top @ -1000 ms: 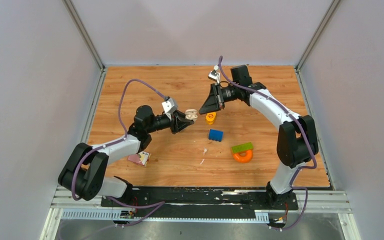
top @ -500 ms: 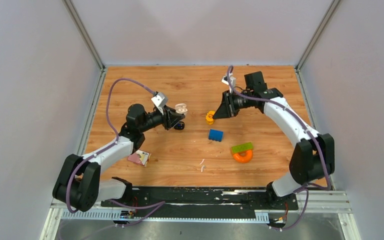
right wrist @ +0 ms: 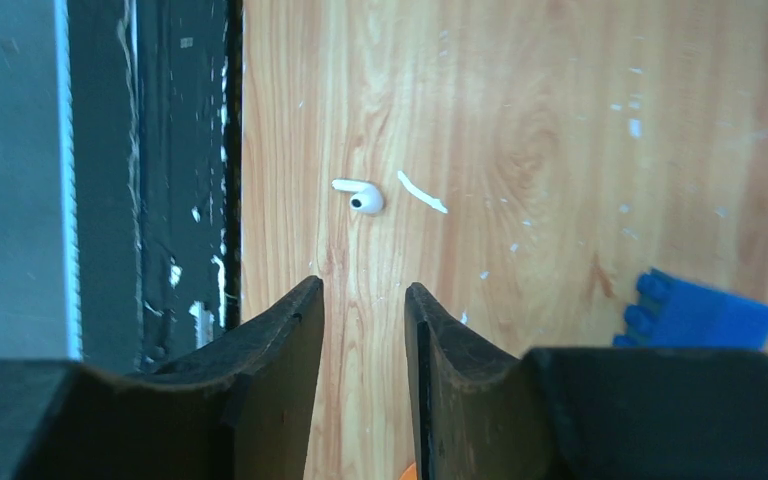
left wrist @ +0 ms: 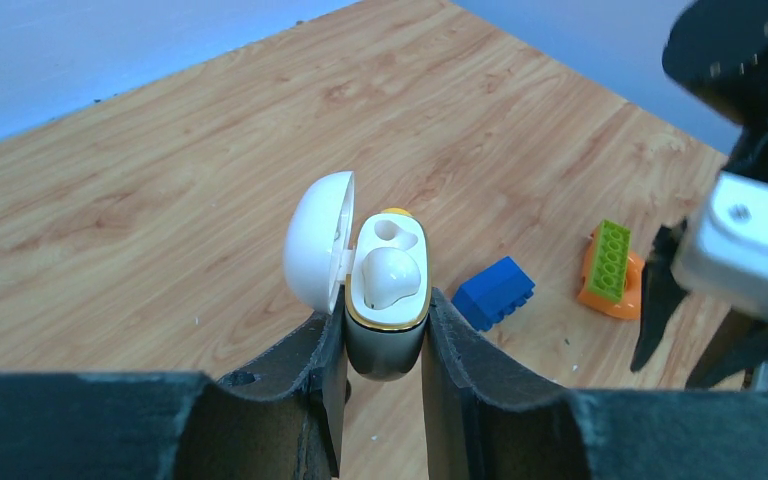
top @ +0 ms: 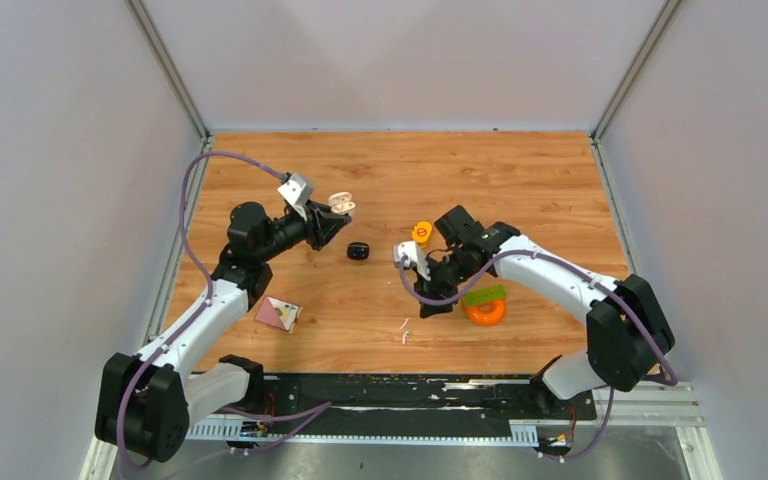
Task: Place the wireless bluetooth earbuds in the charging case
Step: Pick up the right earbud from the center of the board.
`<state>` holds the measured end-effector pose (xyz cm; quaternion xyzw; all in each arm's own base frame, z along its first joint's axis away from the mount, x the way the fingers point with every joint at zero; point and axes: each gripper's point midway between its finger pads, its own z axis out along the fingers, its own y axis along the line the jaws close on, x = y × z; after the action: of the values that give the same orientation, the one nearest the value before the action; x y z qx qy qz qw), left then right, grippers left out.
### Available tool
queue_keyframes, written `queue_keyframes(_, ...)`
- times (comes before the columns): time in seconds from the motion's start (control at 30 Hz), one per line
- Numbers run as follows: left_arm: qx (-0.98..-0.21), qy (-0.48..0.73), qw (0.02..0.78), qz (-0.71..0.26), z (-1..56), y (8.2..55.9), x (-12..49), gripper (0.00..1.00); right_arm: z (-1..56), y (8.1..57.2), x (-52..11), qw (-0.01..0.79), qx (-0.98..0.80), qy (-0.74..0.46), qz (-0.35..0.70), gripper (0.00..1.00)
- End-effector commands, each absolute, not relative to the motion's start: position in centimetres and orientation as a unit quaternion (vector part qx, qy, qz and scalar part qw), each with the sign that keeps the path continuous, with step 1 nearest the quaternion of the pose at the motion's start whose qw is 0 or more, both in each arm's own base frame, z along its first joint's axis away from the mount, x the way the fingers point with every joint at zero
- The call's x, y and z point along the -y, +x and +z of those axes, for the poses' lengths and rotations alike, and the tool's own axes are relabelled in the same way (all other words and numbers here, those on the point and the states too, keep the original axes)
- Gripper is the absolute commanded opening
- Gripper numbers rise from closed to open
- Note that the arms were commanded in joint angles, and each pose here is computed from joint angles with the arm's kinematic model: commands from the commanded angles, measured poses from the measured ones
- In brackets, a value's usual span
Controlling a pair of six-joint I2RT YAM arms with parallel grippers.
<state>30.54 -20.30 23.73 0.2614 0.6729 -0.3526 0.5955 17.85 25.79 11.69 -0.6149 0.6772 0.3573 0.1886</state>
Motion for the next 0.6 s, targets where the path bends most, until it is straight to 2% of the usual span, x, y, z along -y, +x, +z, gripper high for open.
queue_keyframes(0.0,-0.658,0.262,0.622,-0.335,26.3,31.1,19.5,0.0,9.1,18.0,-27.2,0.234,-0.577,-0.718,0.312,0.38)
queue_keyframes(0.13,-0.658,0.251,0.627,-0.333,27.0,31.2,19.1,0.0,7.7,18.6,-29.3,0.271,-0.542,-0.742,0.288,0.41)
queue_keyframes(0.27,-0.656,0.243,0.631,-0.336,27.4,31.1,18.9,0.0,6.0,17.7,-30.2,0.271,-0.502,-0.775,0.272,0.43)
queue_keyframes(0.57,-0.65,0.235,0.636,-0.342,28.2,30.8,18.7,0.0,3.0,15.5,-29.5,0.224,-0.462,-0.814,0.27,0.48)
